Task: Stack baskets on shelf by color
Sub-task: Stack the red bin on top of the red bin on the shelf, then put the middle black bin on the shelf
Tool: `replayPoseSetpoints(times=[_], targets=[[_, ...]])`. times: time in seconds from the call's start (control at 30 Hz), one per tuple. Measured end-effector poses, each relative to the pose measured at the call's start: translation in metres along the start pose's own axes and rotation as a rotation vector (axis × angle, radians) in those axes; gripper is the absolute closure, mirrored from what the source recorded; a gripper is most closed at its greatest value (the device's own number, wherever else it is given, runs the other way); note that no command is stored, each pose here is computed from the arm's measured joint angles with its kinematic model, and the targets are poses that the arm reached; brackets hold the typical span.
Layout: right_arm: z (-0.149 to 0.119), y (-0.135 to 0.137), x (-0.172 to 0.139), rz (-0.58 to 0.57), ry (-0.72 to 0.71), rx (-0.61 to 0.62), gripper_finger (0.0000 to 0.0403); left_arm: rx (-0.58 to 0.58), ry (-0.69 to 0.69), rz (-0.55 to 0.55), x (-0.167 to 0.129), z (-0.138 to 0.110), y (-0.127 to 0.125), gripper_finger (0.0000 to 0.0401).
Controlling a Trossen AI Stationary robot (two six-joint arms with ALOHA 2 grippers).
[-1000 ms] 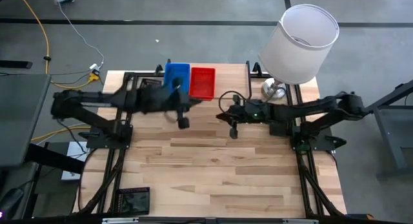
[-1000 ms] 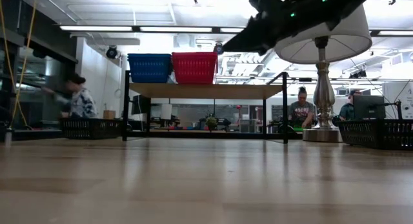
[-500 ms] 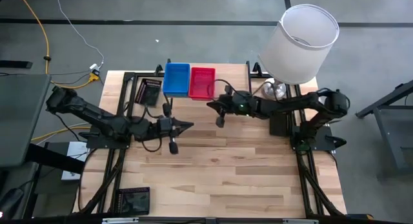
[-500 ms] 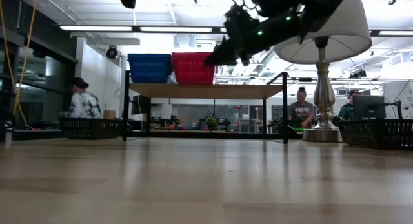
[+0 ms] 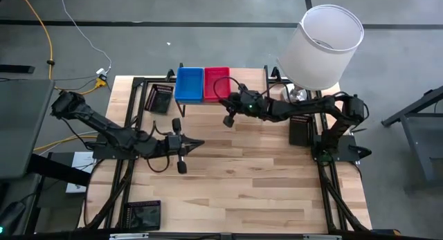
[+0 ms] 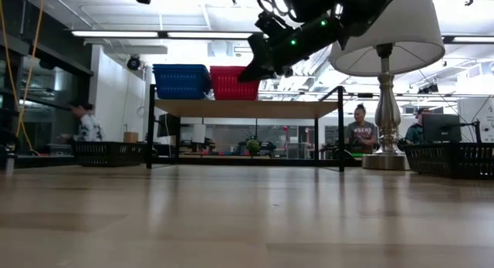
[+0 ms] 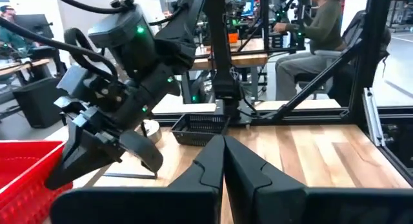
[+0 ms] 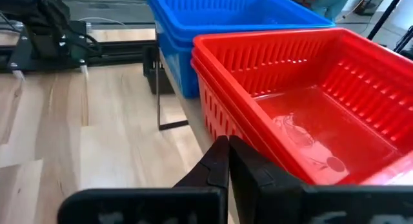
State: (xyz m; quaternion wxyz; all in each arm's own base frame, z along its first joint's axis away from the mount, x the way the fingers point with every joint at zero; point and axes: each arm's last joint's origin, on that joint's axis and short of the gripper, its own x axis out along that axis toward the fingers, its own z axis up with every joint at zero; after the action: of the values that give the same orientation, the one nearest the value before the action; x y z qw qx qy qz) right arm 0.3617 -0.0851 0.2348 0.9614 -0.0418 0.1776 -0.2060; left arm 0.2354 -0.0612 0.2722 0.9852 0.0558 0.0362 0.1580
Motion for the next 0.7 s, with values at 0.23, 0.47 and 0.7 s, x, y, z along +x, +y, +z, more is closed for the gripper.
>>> replayPoseSetpoints(times=[0.23,0.47,0.7], targets=[[0.008,0.005,-0.022,0.112,0.063,-0.044,0.0403,0.014,0.022,0.029,-0.006,-0.003,-0.01,0.0401],[0.022,0.031,-0.116,0.219,0.291,-0.068,0.0403,0.038,0.065,0.0,-0.006,-0.013,-0.024,0.0401],[0.005,0.051,-0.19,0.209,0.625,0.256,0.0403,0.068,0.117,0.0,0.005,-0.032,-0.035,0.0401]])
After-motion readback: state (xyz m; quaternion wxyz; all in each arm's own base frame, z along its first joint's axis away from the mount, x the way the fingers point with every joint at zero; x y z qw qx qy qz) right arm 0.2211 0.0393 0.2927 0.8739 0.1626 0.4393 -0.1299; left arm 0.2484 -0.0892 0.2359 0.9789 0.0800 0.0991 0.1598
